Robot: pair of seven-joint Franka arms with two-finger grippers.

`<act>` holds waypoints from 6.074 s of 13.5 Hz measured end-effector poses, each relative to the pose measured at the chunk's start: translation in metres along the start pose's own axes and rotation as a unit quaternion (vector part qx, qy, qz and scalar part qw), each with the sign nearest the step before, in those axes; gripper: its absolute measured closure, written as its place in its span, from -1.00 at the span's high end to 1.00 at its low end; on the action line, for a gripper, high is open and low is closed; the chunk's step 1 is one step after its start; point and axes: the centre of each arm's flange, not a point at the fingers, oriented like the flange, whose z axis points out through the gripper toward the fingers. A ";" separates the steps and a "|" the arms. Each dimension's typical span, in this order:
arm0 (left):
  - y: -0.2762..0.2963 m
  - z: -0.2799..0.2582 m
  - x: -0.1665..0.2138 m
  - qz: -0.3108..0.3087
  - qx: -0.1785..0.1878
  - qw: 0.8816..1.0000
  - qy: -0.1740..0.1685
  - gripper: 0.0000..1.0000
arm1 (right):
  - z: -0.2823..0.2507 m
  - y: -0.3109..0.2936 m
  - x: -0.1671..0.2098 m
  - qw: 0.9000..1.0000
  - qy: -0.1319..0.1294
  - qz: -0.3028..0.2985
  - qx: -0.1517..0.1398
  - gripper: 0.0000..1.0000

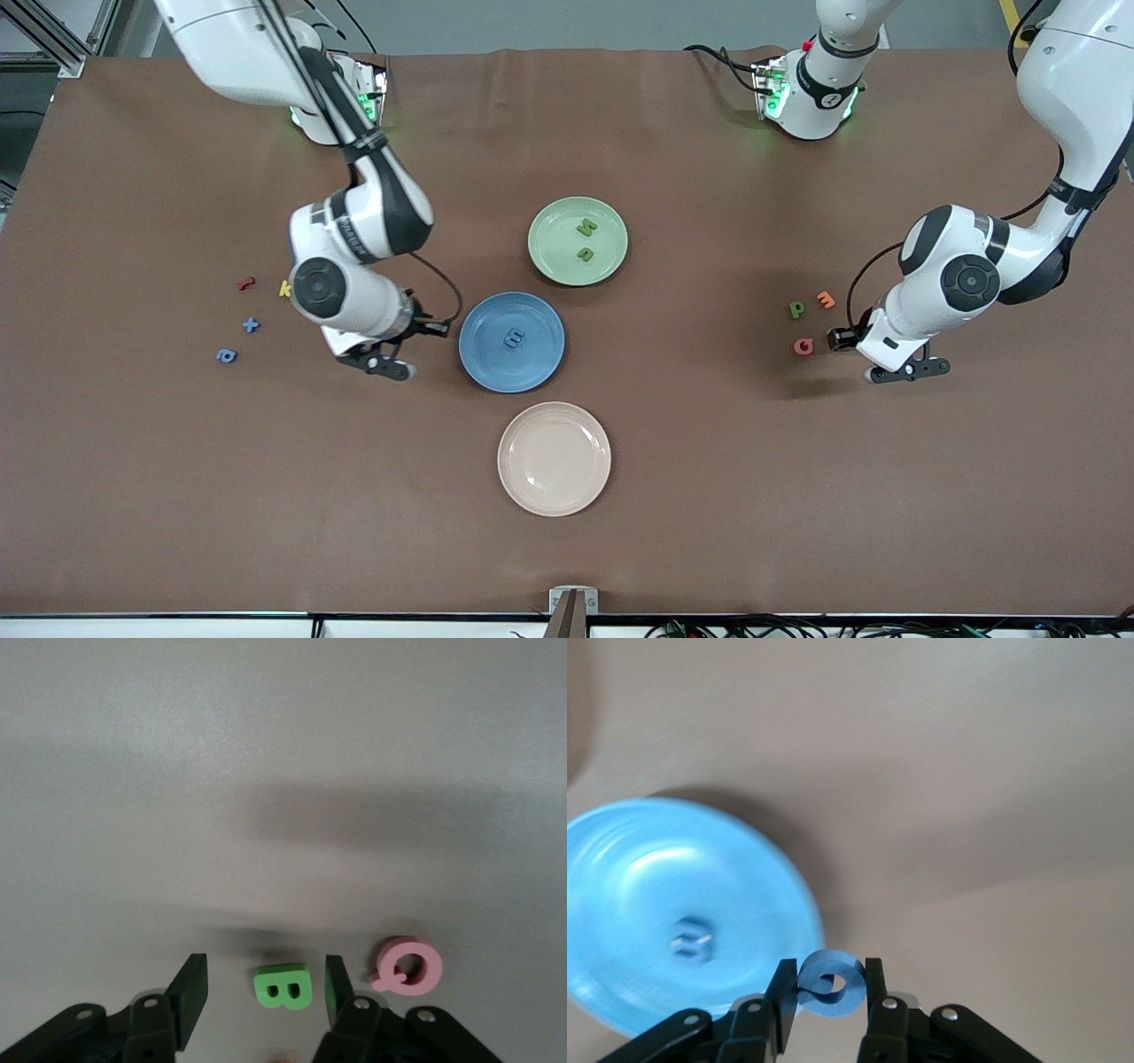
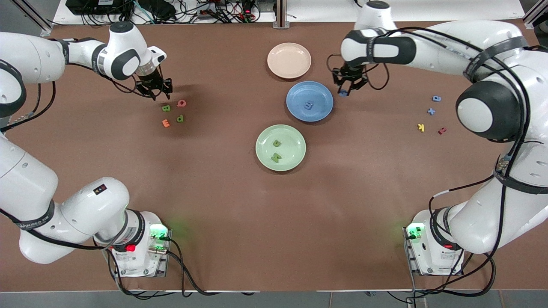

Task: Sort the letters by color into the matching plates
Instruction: 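Place the blue letter on the blue plate while the left gripper returns to the letters, then grasp a green letter with the left gripper while the right gripper returns to the letters, then place the green letter on the green plate with the left gripper, then grasp the blue plus sign with the right gripper while the left gripper returns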

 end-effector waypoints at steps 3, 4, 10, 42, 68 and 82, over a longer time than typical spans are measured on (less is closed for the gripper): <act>-0.003 0.009 -0.008 -0.002 -0.008 1.000 -0.001 0.23 | 0.014 -0.051 -0.025 1.000 0.007 0.029 0.000 -0.30; -0.002 0.010 -0.009 -0.005 -0.008 1.000 -0.002 0.22 | 0.021 -0.062 -0.028 0.999 0.008 0.035 -0.001 -0.30; -0.001 0.012 -0.012 -0.016 -0.009 1.000 -0.004 0.21 | 0.059 -0.070 -0.012 0.999 0.021 0.046 0.001 -0.30; 0.131 -0.051 -0.042 -0.065 0.000 0.998 0.000 -0.30 | -0.090 0.145 0.114 0.997 -0.018 -0.052 -0.045 1.00; 0.419 -0.025 -0.158 -0.255 0.017 0.966 0.045 1.00 | 0.014 0.401 0.125 0.989 0.046 -0.133 -0.047 0.97; 0.128 -0.049 -0.033 -0.040 0.064 0.997 -0.023 0.99 | 0.049 0.400 0.122 0.989 0.029 -0.136 -0.047 0.74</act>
